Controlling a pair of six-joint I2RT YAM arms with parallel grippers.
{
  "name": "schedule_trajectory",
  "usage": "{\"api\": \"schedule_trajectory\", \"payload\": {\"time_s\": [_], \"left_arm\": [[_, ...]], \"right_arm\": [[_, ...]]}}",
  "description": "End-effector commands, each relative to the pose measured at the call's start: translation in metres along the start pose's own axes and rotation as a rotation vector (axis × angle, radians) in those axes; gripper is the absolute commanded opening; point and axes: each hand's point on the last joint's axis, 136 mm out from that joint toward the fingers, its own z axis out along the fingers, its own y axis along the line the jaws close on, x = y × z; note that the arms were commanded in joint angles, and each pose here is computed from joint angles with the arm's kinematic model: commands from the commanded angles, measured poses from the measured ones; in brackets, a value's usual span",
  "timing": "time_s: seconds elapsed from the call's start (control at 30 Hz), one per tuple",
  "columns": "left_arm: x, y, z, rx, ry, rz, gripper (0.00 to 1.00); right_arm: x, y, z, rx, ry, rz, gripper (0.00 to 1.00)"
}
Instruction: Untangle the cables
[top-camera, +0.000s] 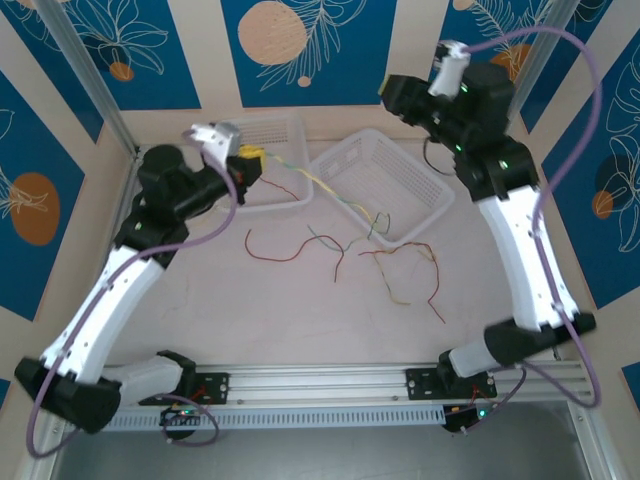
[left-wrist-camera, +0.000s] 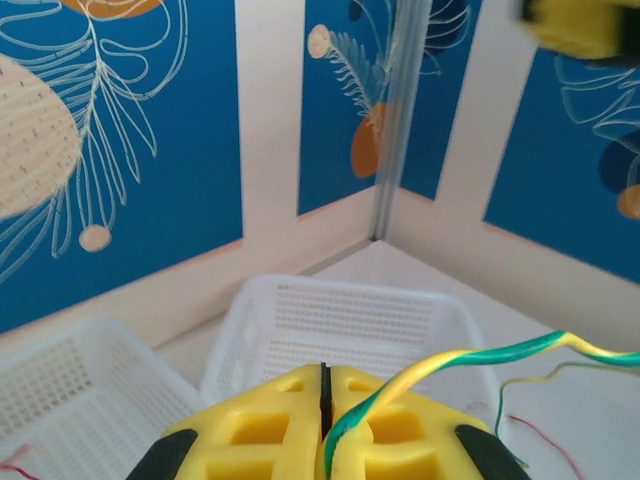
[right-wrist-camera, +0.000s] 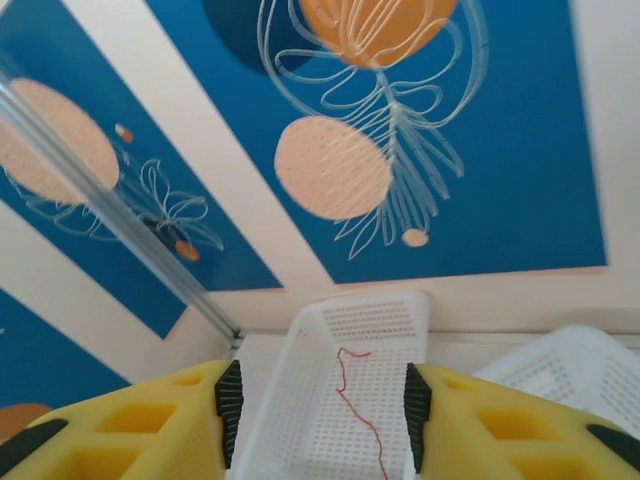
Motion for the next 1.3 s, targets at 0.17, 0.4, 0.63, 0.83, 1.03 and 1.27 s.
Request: {"api": "schedule_trajectory", "payload": {"time_s": [0.17,0.4,0.63,0.83,1.03,1.27], "left_arm": [[0.009,0.026,0.102,-0.094,0.227,0.257,0.00],[0.000,-0.007,0.197,-0.008,0.231,0.462,0.00],[0.061,-0.044,0.263,0.093,0.279,0.670,0.00],[0.094,-0.070,0.278,0.218,0.288,0.638,0.00],[0.082,-0.080,0.269,0.253,0.259,0.581,0.00],[0.055,-0.095,0.261,0.324,0.165,0.499,0.00]], "right_arm": [[0.080,-0.067,-0.020,0.178,0.104,0.038,0.51],[0.123,-0.088,-0.042,0.202,0.140,0.072,0.52],[0.128,-0.098,-0.072,0.226,0.114,0.079,0.55],[0.151,-0.126,-0.072,0.264,0.173,0.110,0.60],[0.171,-0.134,-0.050,0.096,0.200,0.127,0.69],[0.189,-0.143,-0.016,0.039,0.186,0.027,0.69]]}}
